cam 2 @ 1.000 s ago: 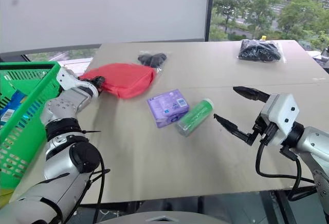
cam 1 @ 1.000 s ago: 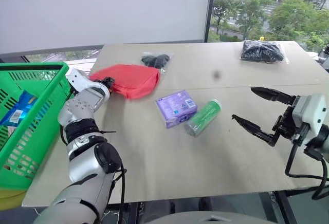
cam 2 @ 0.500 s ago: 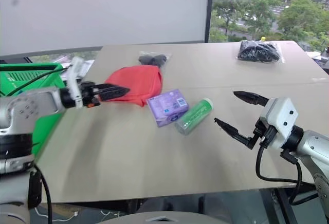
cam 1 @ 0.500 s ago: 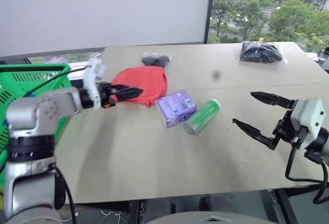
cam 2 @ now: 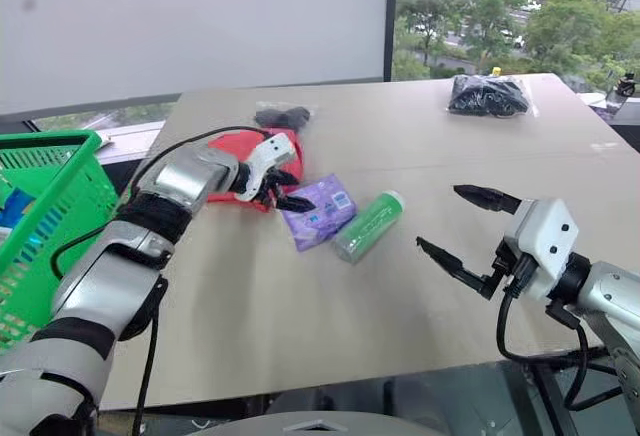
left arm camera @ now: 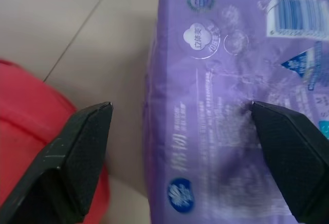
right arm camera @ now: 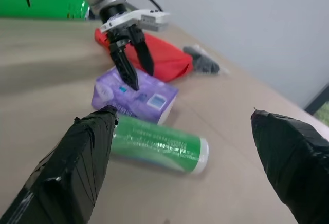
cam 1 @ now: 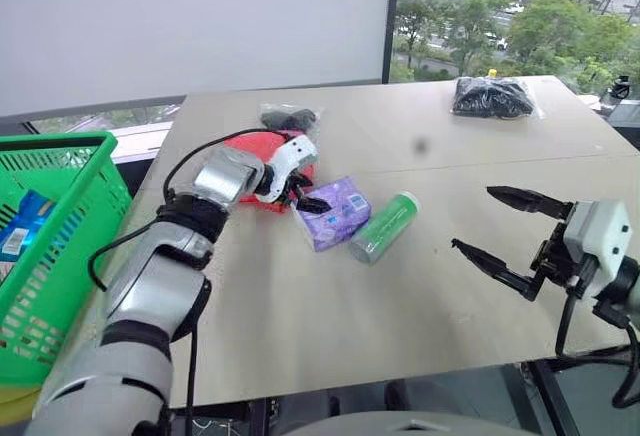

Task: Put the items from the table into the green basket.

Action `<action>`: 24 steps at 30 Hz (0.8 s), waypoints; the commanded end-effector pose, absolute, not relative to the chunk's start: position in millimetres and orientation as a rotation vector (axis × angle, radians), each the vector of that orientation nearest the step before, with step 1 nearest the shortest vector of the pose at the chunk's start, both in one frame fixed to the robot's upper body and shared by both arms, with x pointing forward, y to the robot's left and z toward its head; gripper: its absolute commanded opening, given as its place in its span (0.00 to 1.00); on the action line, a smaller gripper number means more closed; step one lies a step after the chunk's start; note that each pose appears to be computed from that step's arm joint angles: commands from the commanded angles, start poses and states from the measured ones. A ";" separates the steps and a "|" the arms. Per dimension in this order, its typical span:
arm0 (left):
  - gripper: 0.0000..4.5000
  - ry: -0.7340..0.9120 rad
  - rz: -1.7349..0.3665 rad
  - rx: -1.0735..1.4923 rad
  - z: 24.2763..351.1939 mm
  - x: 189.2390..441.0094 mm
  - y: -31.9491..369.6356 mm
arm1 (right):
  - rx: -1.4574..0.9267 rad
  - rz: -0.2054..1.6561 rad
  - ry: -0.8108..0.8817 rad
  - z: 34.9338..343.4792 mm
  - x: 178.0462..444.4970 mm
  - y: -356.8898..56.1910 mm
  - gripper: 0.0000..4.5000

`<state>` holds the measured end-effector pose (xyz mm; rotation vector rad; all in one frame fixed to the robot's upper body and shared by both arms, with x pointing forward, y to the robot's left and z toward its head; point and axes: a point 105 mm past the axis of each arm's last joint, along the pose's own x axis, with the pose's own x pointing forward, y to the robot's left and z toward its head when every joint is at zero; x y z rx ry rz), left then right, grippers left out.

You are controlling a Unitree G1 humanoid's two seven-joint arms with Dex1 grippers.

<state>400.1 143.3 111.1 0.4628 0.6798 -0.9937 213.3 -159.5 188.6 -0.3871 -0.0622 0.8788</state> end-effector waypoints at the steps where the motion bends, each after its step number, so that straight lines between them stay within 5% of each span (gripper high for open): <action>1: 0.98 0.764 -1.037 0.541 95.4 396.5 151.5 | -0.454 0.858 -0.019 187.3 208.6 -165.6 1.00; 5: 0.81 0.829 -1.113 0.474 85.0 387.6 147.7 | -0.444 0.861 -0.001 186.1 205.4 -166.7 1.00; 10: 0.26 0.867 -1.101 0.375 76.5 381.4 156.9 | -0.427 0.900 0.025 183.1 201.0 -163.9 1.00; 13: 0.01 0.723 -1.138 0.171 106.5 382.7 153.8 | -0.429 0.914 0.008 184.5 204.2 -163.2 1.00; 18: 0.01 0.464 -1.039 -0.123 175.1 382.8 176.1 | -0.414 0.938 -0.073 195.8 210.7 -154.3 1.00; 24: 0.01 0.005 -0.507 -0.295 262.2 382.4 258.0 | -0.382 1.091 -0.233 216.3 217.6 -121.5 1.00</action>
